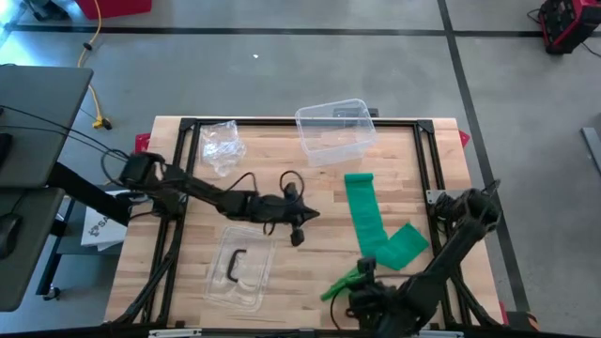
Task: Roll bandage
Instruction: Roll the green bandage
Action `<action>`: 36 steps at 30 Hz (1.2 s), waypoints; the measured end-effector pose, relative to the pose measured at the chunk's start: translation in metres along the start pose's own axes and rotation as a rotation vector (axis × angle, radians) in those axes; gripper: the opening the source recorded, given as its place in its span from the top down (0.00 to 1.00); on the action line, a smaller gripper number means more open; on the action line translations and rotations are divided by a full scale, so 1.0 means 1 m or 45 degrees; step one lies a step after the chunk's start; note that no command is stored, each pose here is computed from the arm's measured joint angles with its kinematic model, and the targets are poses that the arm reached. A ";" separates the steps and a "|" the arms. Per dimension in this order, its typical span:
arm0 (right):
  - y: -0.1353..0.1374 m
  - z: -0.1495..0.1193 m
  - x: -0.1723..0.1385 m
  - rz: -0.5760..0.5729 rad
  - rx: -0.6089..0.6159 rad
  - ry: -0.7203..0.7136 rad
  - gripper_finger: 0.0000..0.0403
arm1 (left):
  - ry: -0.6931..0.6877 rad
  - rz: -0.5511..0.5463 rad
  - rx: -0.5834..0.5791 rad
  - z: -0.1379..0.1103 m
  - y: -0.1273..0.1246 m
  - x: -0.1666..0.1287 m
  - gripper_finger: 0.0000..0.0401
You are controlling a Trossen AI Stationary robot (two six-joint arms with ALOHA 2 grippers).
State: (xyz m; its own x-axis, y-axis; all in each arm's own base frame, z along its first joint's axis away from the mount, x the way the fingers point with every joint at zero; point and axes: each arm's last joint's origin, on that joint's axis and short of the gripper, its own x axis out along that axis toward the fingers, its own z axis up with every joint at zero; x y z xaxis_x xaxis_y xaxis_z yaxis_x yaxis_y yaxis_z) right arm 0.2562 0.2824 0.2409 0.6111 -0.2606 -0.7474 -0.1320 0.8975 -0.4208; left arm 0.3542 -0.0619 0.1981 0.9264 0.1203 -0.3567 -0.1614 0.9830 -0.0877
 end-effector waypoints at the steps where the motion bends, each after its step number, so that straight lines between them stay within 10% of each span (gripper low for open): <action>1: -0.009 0.004 -0.006 -0.008 0.006 -0.031 1.00 | -0.027 -0.010 0.021 0.005 -0.006 -0.007 1.00; 8: -0.054 0.034 -0.035 -0.072 0.081 -0.342 1.00 | -0.181 -0.080 0.094 0.030 -0.045 -0.054 1.00; 18: -0.123 0.056 -0.049 -0.670 -0.288 -0.379 1.00 | -0.273 0.086 0.015 0.052 -0.050 -0.101 1.00; 36: -0.277 0.075 -0.017 -0.958 0.016 -0.342 1.00 | 0.001 0.407 0.041 0.038 -0.021 -0.130 1.00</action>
State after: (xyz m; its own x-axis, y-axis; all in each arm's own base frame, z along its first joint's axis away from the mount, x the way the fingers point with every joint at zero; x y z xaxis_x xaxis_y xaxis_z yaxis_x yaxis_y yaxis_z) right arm 0.3413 0.0646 0.4090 0.7003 -0.7044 -0.1152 0.3982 0.5195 -0.7560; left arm 0.2500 -0.0925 0.2818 0.8301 0.4240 -0.3623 -0.4338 0.8991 0.0583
